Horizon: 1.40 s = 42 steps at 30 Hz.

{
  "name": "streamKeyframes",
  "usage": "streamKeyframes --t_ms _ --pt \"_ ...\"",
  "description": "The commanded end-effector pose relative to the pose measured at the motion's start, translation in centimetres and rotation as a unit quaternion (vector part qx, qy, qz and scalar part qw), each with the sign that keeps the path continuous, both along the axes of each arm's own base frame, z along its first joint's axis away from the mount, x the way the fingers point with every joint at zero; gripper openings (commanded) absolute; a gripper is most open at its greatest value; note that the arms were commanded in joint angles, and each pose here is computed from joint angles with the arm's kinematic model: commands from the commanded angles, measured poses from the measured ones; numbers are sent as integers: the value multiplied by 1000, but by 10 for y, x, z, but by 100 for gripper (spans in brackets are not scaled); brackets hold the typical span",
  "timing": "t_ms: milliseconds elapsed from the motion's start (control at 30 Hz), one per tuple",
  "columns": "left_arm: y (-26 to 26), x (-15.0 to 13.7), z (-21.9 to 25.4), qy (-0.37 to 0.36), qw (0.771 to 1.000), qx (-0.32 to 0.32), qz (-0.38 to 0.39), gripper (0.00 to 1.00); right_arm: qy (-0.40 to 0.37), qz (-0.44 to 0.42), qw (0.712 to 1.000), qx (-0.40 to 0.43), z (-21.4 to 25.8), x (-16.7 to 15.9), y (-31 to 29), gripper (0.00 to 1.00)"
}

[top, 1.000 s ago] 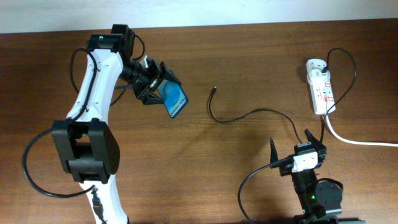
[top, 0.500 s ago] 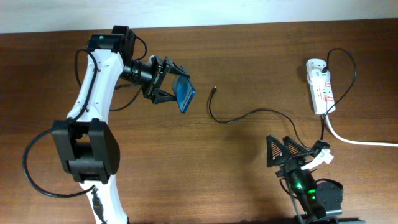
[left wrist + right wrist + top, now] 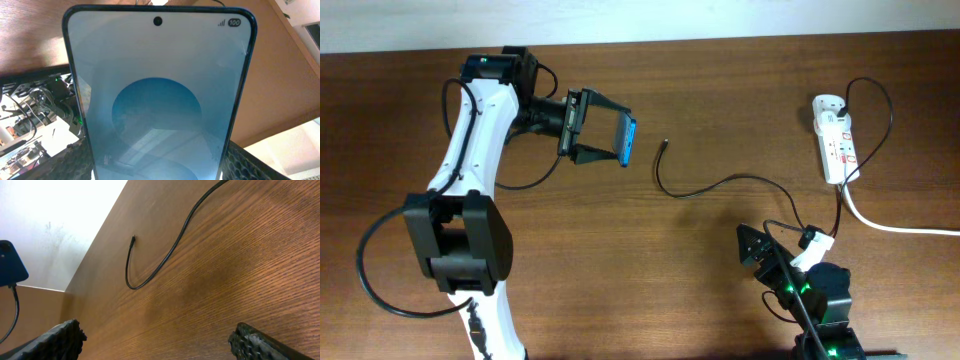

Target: Plug charger to phone and switch on socket

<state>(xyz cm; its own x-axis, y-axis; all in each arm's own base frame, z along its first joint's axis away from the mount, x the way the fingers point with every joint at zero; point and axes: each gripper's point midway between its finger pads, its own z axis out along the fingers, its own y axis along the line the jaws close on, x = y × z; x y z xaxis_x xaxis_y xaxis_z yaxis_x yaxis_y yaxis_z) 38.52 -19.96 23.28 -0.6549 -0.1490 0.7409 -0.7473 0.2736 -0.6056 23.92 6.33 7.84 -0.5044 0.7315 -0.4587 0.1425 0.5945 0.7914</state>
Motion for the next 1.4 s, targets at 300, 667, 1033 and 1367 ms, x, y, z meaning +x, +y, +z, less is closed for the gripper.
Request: streamKeyframes --t_ms 300,667,1033,1367 --pt "0 2 8 -8 1000 -1 2 0 7 4 1000 5 -2 -2 1 98" --pt "4 1 -5 39 998 44 17 0 7 4 1000 5 -2 -2 1 98" --pt "5 1 -7 48 997 53 20 0 7 4 1000 5 -2 -2 1 98" --pt "8 2 -14 44 996 73 20 0 7 -5 1000 1 -3 -1 -2 98"
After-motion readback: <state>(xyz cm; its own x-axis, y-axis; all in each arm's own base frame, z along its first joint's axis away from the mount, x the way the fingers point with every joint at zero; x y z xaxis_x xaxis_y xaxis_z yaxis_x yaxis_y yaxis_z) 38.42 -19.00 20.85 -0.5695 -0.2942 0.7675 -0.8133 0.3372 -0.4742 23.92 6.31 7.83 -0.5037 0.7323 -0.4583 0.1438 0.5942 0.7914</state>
